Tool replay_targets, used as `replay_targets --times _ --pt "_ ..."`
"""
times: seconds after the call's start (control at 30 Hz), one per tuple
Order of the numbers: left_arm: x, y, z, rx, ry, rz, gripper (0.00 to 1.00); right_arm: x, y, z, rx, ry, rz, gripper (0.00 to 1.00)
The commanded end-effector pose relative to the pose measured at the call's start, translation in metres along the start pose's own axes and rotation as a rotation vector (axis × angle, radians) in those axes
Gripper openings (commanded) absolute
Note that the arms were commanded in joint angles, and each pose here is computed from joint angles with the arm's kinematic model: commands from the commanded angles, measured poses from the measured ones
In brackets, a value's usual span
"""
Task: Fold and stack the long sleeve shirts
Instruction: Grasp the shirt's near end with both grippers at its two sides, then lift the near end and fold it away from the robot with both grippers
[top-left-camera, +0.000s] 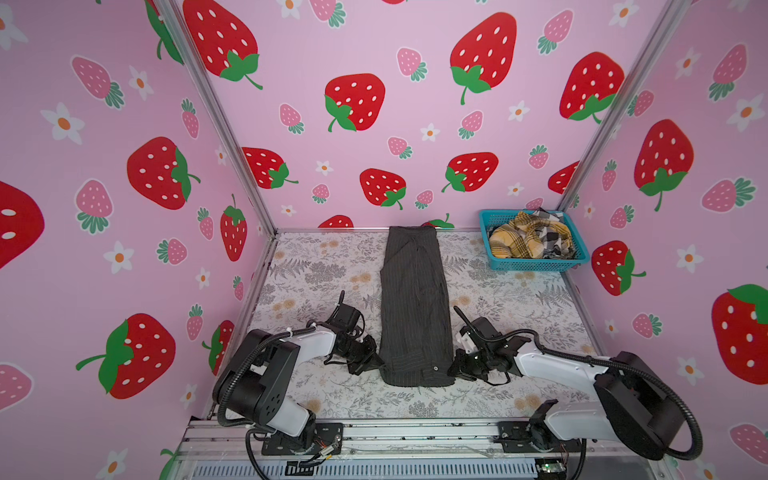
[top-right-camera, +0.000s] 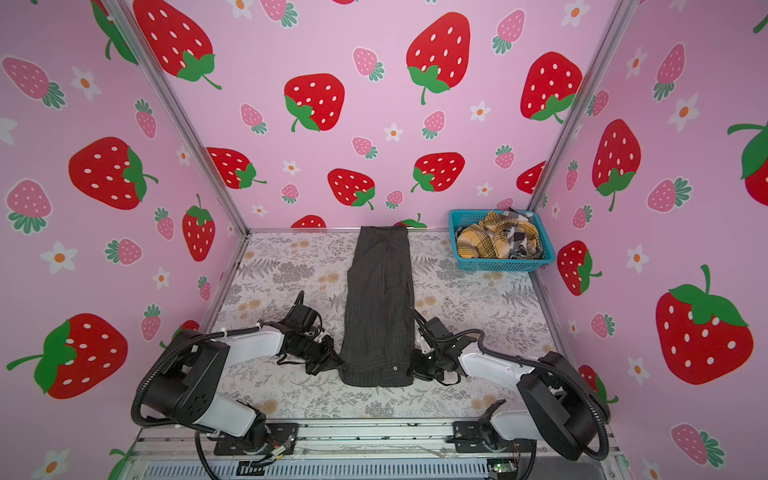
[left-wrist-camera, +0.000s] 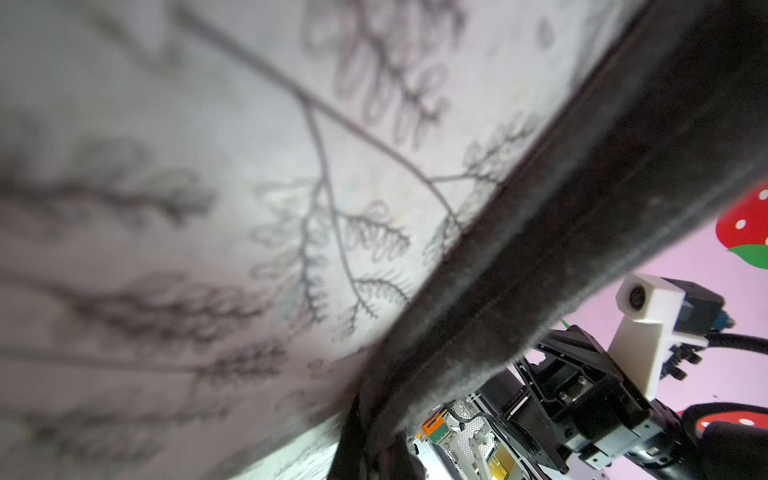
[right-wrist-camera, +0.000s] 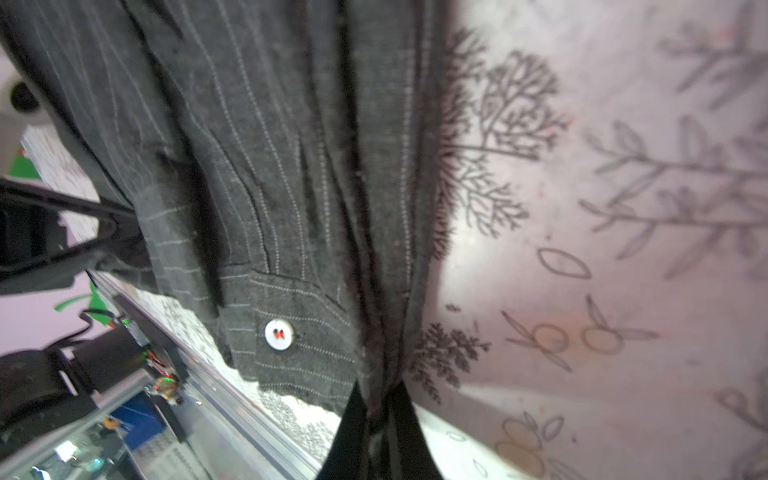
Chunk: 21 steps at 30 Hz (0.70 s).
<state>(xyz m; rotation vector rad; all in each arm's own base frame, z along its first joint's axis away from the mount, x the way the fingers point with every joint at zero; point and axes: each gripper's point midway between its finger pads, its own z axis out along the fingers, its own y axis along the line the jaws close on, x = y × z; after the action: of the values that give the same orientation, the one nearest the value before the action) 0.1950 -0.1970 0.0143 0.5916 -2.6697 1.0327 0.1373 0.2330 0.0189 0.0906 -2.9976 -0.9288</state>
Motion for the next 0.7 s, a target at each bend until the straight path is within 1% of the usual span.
replay_targets --times 0.0,0.07,0.2,0.43,0.57,0.67 --pt "0.012 0.034 0.009 -0.116 0.041 -0.095 0.00 -0.001 -0.002 0.000 0.005 -0.009 0.009 0.03" --pt "0.013 0.032 0.010 -0.119 0.051 -0.076 0.00 -0.004 0.000 -0.003 0.006 -0.022 -0.002 0.00" --pt "0.022 0.030 0.008 -0.121 0.063 -0.057 0.00 -0.002 0.005 -0.011 0.005 -0.037 -0.025 0.00" --pt "0.054 0.036 -0.007 -0.122 0.072 -0.049 0.00 0.028 0.007 -0.024 0.029 -0.038 -0.048 0.00" --pt "0.069 0.032 -0.013 -0.088 0.060 -0.039 0.00 0.039 0.013 -0.037 0.012 -0.064 -0.054 0.00" --pt "0.071 0.024 -0.017 -0.029 0.029 -0.041 0.00 0.038 0.021 -0.047 -0.019 -0.093 -0.057 0.00"
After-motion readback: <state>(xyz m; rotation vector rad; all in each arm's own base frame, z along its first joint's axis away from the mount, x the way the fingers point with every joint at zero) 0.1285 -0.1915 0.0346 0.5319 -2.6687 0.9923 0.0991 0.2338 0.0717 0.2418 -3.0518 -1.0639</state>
